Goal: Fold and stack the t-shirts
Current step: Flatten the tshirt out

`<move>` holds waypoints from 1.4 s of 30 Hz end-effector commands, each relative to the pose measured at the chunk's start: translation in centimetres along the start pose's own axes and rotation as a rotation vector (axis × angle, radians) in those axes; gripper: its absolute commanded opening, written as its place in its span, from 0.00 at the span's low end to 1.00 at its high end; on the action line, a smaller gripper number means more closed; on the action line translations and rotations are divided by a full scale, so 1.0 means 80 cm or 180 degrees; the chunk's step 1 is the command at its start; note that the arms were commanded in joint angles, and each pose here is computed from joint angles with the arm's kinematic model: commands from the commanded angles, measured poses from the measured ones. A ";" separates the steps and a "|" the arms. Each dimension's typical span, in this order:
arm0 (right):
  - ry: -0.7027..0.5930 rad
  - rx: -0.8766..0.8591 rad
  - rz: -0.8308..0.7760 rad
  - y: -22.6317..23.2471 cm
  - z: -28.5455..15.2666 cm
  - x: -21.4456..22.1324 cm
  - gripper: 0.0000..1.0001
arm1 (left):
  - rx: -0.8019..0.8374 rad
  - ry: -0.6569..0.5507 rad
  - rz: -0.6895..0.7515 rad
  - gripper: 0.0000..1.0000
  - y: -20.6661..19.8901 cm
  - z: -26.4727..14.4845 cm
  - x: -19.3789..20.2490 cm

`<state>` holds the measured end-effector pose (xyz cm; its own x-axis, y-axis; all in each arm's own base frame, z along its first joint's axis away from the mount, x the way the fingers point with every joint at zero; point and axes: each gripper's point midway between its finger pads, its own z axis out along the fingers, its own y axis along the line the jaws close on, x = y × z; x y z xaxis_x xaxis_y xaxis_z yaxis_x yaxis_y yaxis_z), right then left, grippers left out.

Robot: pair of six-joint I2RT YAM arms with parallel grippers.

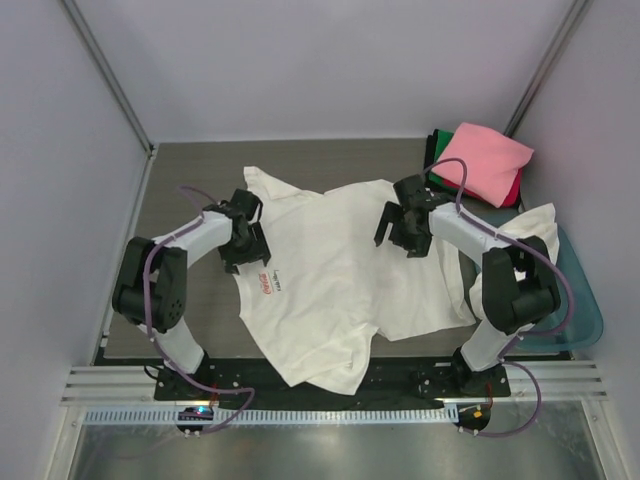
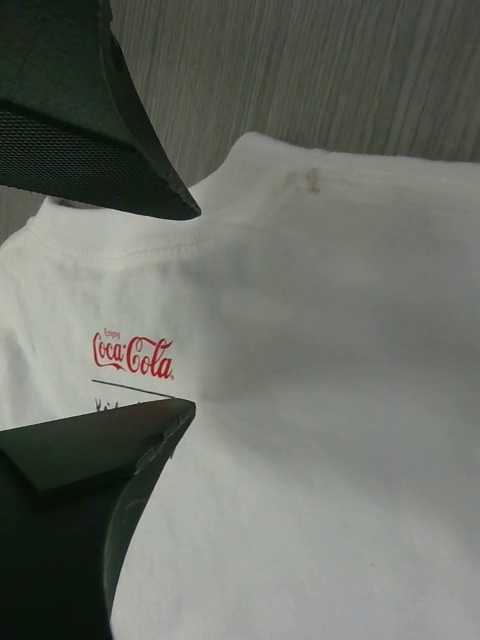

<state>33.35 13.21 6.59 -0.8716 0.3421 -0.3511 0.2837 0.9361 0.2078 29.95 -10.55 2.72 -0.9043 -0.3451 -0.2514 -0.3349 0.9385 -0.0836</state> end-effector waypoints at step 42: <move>-0.0890 -0.0765 -0.0463 0.038 -0.083 0.170 0.92 | 0.0430 -0.0875 -0.0425 0.61 -0.088 -0.018 -0.298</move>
<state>18.44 19.62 7.53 -0.8202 0.1453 -0.5533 0.0243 0.9752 0.2201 52.19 -7.60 11.39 -0.7412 -0.4463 -0.5015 -0.3873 0.8944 -0.2235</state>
